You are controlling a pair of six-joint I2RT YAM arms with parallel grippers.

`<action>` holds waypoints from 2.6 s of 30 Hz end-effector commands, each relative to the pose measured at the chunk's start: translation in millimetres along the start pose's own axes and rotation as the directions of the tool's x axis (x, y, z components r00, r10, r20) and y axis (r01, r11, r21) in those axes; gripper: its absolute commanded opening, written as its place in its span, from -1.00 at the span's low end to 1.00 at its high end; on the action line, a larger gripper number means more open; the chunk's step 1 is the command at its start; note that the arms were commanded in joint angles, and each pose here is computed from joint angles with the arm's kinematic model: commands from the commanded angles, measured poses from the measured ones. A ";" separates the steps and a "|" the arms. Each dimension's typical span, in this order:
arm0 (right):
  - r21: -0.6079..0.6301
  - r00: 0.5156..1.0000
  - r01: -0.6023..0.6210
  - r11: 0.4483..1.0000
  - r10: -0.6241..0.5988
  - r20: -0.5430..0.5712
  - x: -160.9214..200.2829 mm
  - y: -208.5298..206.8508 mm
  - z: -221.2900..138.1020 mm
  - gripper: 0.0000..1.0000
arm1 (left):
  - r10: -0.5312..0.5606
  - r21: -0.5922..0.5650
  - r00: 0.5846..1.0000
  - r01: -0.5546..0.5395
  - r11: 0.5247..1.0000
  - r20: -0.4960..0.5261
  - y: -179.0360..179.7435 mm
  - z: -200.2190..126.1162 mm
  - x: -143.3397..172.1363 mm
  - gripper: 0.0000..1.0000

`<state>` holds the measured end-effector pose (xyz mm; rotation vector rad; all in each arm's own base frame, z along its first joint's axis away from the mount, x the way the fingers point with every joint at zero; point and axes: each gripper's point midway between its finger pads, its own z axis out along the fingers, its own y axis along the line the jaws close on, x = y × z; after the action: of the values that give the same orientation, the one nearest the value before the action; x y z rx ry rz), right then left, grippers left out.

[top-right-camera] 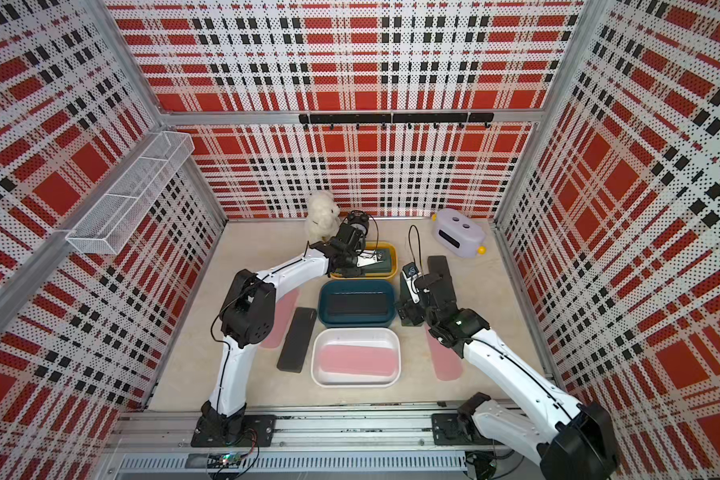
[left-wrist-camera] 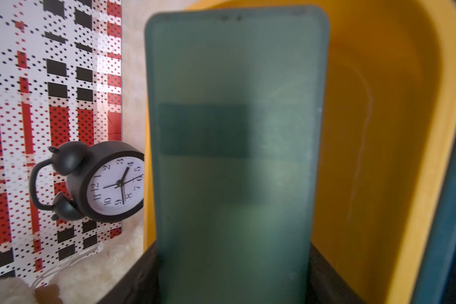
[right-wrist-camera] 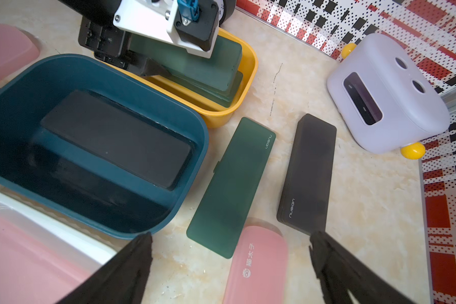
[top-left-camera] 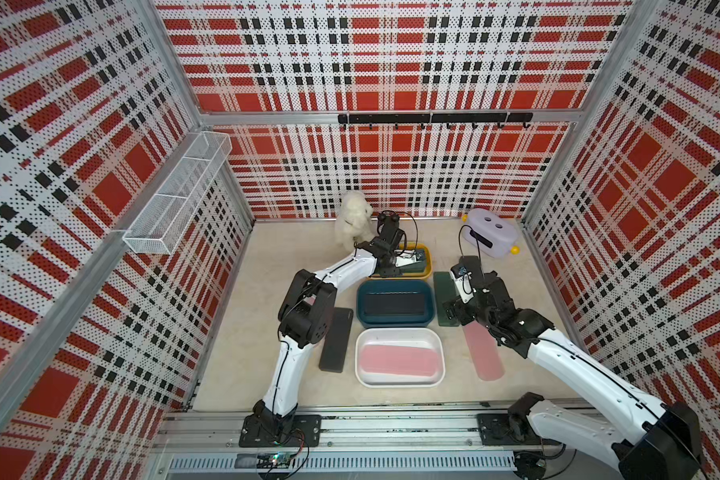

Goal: Place the pencil cases by color into the storage box
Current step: Place the pencil case at the storage box.

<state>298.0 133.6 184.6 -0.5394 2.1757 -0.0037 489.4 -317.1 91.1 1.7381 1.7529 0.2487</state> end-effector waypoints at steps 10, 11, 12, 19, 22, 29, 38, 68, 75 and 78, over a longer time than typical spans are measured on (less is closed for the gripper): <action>-0.014 1.000 -0.013 1.000 0.014 0.013 0.5 0.3 1.2 0.99 | 0.021 -0.004 0.997 -0.021 1.000 -0.070 -7.2 8.4 4.8 -0.27; -0.015 1.000 -0.014 1.000 0.014 0.013 0.6 0.5 1.3 0.99 | 0.023 -0.002 0.997 -0.023 1.000 -0.077 -8.1 9.6 6.5 -0.26; -0.015 1.000 -0.014 1.000 0.014 0.013 0.8 0.3 1.5 0.99 | 0.025 0.000 0.996 -0.025 1.000 -0.085 -9.4 11.0 8.4 -0.26; -0.016 1.000 -0.014 1.000 0.014 0.013 0.3 1.1 3.3 0.99 | 0.028 0.002 0.995 -0.028 1.000 -0.095 -11.0 15.3 9.8 -0.23; -0.016 1.000 -0.013 1.000 0.013 0.009 1.0 1.4 4.4 0.99 | 0.028 -0.001 0.995 -0.029 1.000 -0.095 -9.9 17.4 9.1 -0.20; -0.016 1.000 -0.012 1.000 0.012 0.009 0.6 1.6 5.3 0.99 | 0.029 0.000 0.995 -0.029 1.000 -0.100 -12.5 23.8 6.7 -0.09; -0.017 1.000 -0.007 1.000 0.007 0.005 0.0 2.3 7.5 0.99 | 0.033 -0.004 0.993 -0.034 0.999 -0.117 -13.4 27.3 9.2 0.08; -0.048 1.000 0.030 0.998 -0.030 -0.006 -12.7 5.8 21.5 0.99 | 0.051 -0.029 0.991 -0.055 0.998 -0.126 -4.5 21.3 5.6 0.94; -0.049 1.000 0.030 0.998 -0.031 -0.005 -13.7 5.7 22.0 0.99 | 0.055 -0.029 0.991 -0.059 0.998 -0.126 -3.6 20.7 5.9 0.95; -0.049 0.999 0.033 0.998 -0.034 -0.005 -13.6 5.8 22.1 0.99 | 0.057 -0.033 0.991 -0.062 0.998 -0.125 -1.7 19.1 5.1 0.94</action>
<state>312.5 146.5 167.6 -0.6188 2.2101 0.0183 505.3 -314.0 80.6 1.7426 1.7721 0.4379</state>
